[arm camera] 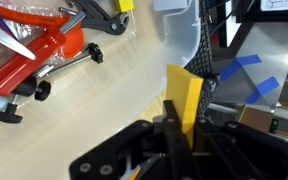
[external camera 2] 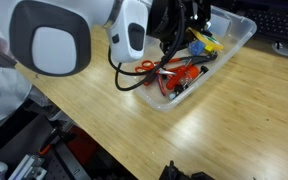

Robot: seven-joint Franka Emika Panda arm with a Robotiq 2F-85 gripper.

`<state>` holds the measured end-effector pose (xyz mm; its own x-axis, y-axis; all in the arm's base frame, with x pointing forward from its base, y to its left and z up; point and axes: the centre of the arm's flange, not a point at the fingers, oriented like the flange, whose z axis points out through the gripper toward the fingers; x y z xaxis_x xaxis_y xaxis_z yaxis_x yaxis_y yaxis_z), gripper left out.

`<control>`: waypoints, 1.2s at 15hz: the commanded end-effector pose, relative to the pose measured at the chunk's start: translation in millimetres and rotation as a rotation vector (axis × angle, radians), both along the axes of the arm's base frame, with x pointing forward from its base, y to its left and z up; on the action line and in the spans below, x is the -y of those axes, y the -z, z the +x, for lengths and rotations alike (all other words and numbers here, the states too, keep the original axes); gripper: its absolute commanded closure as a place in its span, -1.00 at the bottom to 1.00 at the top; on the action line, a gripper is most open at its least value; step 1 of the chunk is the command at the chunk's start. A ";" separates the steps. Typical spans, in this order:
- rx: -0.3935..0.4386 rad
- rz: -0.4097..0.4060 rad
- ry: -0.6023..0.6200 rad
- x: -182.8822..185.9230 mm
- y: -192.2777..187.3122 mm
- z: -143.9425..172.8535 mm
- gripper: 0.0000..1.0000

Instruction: Pick up the yellow sticky note book from the table and put it in the container.

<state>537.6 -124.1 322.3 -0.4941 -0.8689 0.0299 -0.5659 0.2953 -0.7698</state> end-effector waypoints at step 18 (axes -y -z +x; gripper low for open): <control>0.011 0.147 -0.130 26.1 100.6 93.7 0.15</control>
